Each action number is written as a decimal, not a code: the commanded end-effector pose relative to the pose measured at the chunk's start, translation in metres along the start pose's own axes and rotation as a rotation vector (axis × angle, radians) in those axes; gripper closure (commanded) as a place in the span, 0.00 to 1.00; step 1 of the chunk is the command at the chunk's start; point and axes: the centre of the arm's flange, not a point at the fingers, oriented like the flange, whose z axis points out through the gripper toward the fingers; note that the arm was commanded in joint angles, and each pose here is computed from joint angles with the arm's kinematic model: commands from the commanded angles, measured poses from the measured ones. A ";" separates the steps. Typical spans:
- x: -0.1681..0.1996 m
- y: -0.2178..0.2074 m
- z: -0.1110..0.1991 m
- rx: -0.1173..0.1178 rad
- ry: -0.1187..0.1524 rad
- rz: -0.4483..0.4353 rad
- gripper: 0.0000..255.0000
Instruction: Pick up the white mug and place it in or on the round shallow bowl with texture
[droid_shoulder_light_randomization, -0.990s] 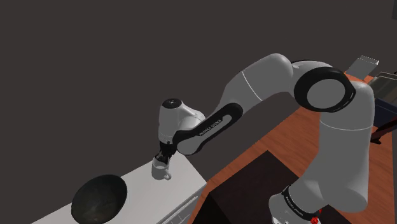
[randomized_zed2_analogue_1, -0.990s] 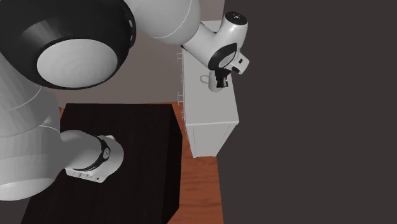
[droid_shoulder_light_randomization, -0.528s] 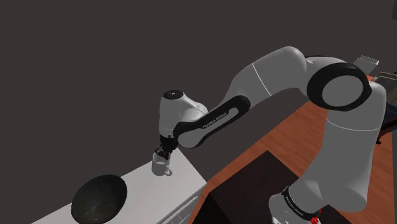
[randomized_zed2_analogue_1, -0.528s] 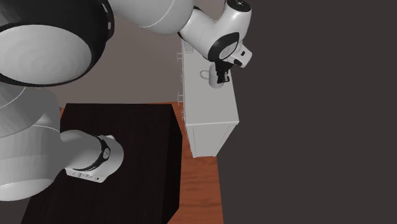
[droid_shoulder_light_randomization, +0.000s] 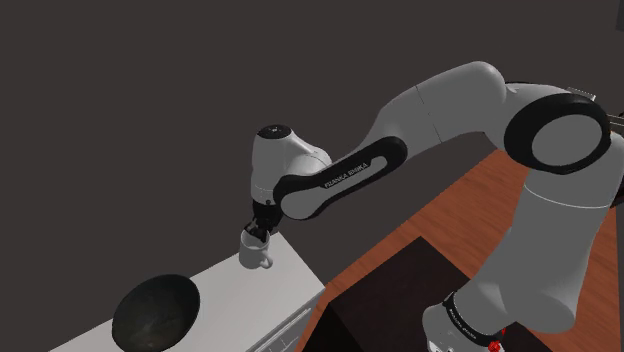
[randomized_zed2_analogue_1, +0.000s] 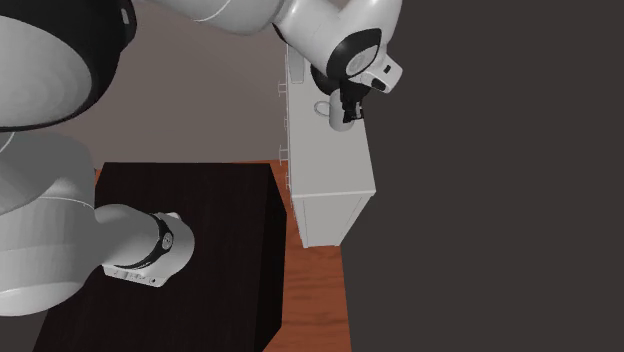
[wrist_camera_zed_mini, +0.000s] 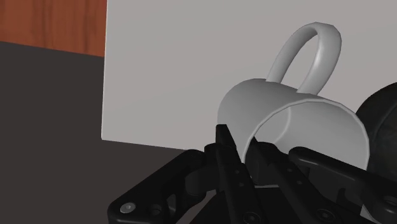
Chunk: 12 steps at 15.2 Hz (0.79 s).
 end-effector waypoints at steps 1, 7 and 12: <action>0.000 0.000 -0.011 0.000 0.000 0.000 1.00; -0.002 0.000 -0.043 0.000 0.000 0.000 1.00; 0.003 -0.039 -0.055 0.000 0.000 0.000 1.00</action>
